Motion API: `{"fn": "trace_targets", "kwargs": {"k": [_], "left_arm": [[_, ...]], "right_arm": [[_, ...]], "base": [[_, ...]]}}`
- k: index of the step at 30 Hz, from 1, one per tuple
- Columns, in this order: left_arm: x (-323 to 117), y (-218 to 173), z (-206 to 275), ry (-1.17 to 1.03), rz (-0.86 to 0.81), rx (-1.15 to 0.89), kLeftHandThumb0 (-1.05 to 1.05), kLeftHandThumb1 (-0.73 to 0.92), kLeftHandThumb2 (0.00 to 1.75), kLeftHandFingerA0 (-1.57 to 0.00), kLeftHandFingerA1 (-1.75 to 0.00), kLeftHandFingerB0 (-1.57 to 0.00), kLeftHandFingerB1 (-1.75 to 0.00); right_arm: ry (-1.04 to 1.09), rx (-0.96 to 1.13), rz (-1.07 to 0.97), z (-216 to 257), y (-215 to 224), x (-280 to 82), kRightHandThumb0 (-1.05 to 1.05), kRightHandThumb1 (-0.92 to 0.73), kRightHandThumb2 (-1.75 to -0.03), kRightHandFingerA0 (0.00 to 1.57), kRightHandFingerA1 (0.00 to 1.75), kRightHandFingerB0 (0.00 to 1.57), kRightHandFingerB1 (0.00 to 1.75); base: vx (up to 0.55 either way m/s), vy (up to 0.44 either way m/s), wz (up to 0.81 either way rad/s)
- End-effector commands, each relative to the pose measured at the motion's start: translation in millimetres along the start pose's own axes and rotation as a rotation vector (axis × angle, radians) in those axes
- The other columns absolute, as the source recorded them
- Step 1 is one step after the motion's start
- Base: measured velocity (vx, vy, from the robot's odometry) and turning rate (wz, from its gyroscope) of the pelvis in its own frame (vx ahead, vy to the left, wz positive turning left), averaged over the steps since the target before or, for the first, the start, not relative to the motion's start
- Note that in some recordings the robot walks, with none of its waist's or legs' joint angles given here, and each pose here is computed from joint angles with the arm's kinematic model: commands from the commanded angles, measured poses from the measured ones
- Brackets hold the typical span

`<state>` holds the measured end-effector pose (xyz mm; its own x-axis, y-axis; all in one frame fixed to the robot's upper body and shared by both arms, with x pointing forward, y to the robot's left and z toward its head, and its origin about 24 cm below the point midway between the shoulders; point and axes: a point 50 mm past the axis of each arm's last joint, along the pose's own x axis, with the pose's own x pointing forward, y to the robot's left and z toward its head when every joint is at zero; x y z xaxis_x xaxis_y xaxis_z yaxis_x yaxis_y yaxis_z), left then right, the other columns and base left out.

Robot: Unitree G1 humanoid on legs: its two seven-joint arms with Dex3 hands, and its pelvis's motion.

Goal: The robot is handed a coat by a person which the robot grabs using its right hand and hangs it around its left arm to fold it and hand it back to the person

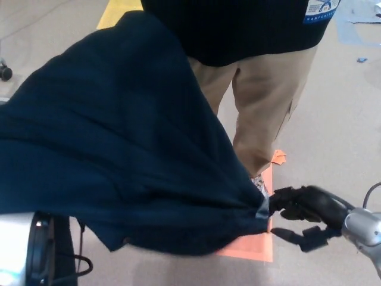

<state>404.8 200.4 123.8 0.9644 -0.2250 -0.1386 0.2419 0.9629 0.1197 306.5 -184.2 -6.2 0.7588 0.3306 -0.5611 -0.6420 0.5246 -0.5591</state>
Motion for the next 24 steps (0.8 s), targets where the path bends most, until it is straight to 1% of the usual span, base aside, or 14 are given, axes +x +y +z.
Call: {"fn": "trace_targets", "kwargs": {"k": [1,2,3,5,6,8,9,10,11,12,17,18,20,24], "left_arm": [[-21.5,58.1,62.4,-0.212,0.111,0.01,-0.86,0.69,1.01,-0.09,-0.31,-0.08,-0.26],[-21.7,58.5,60.8,-0.208,0.111,-0.002,-0.86,0.68,1.01,-0.09,-0.31,-0.08,-0.26],[-21.9,58.8,60.4,-0.207,0.111,-0.003,-0.86,0.68,1.01,-0.09,-0.31,-0.08,-0.27],[-22.6,59.5,58.3,-0.204,0.112,-0.007,-0.86,0.68,1.0,-0.09,-0.3,-0.08,-0.26],[-23.2,59.5,57.5,-0.206,0.109,0.007,-0.77,0.82,0.67,-0.09,-0.25,-0.08,-0.24],[-23.5,59.6,56.8,-0.203,0.106,0.008,-0.76,0.83,0.66,-0.09,-0.27,-0.06,-0.26],[-23.8,59.8,55.8,-0.196,0.103,0.01,-0.86,0.7,1.02,-0.09,-0.28,-0.08,-0.24],[-24.2,60.0,54.5,-0.189,0.1,0.012,-0.86,0.7,1.02,-0.08,-0.28,-0.08,-0.23],[-24.4,59.9,53.6,-0.188,0.099,0.011,-0.86,0.7,1.02,-0.08,-0.28,-0.08,-0.23],[-24.6,60.1,52.3,-0.185,0.099,0.007,-0.85,0.7,1.01,-0.08,-0.28,-0.07,-0.23],[-26.5,61.8,50.6,-0.186,0.098,-0.005,-0.74,0.64,1.01,-0.03,-0.35,-0.03,-0.3],[-27.0,62.2,50.2,-0.187,0.096,-0.008,-0.75,0.81,0.66,-0.1,-0.25,-0.08,-0.23],[-28.1,63.1,50.1,-0.189,0.093,0.003,-0.79,0.73,0.74,-0.09,-0.27,-0.09,-0.25],[-30.0,63.7,47.7,-0.195,0.079,0.017,-0.74,0.84,0.66,-0.09,-0.27,-0.06,-0.26]], "right_arm": [[0.68,-0.129,0.195,-139.9,-10.9,-70.2,-0.97,-0.54,-0.94,0.0,0.0,0.0,0.0],[0.67,-0.082,0.176,-142.5,-14.3,-74.3,-0.96,-0.52,-0.94,0.0,0.0,0.0,0.0],[0.666,-0.081,0.174,-143.2,-15.5,-75.7,-1.01,-0.67,-0.62,0.0,0.0,0.0,0.0],[0.681,-0.078,0.166,-148.2,-20.5,-82.6,-0.96,-0.69,-0.6,0.0,0.0,0.0,0.0],[0.687,-0.087,0.171,-150.9,-23.1,-86.8,-0.99,-0.71,-0.61,0.0,0.0,0.0,0.0],[0.693,-0.077,0.173,-152.7,-24.0,-88.8,-0.95,-0.71,-0.61,0.0,0.0,0.0,0.0],[0.7,-0.035,0.171,-155.3,-26.7,-93.1,-0.94,-0.57,-0.96,0.0,0.01,0.0,0.0],[0.707,0.014,0.168,-157.7,-30.7,-98.1,-0.91,-0.7,-0.61,0.0,0.0,0.0,0.0],[0.714,0.02,0.173,-158.7,-31.7,-99.7,-0.91,-0.7,-0.61,0.0,0.0,0.0,0.0],[0.716,0.02,0.174,-159.4,-36.0,-103.0,-0.95,-0.57,-0.95,0.0,0.0,0.0,0.0],[0.701,0.165,0.101,-163.6,-50.2,-116.5,-0.98,-0.62,-1.0,0.0,0.0,0.0,0.0],[0.686,0.211,0.036,-165.0,-53.3,-118.9,-0.99,-0.68,-1.04,0.0,0.0,0.0,0.0],[0.634,0.301,-0.09,-166.2,-56.0,-120.1,-0.93,-0.66,-0.93,0.0,0.03,0.0,0.02],[0.505,0.427,-0.327,-162.1,-51.0,-109.5,-0.84,-0.72,-1.06,0.0,0.13,0.0,0.12]], "base": [[0.0,0.0,0.0],[0.0,0.0,0.0],[0.0,0.0,0.0],[0.0,0.0,0.0],[0.0,0.0,0.0],[0.0,0.0,0.0],[0.0,0.0,0.0],[0.0,0.0,0.0],[0.0,0.0,0.0],[0.0,0.0,0.0],[0.0,0.0,0.0],[0.0,0.0,0.0],[0.0,0.0,0.0],[0.0,0.0,0.0]]}}
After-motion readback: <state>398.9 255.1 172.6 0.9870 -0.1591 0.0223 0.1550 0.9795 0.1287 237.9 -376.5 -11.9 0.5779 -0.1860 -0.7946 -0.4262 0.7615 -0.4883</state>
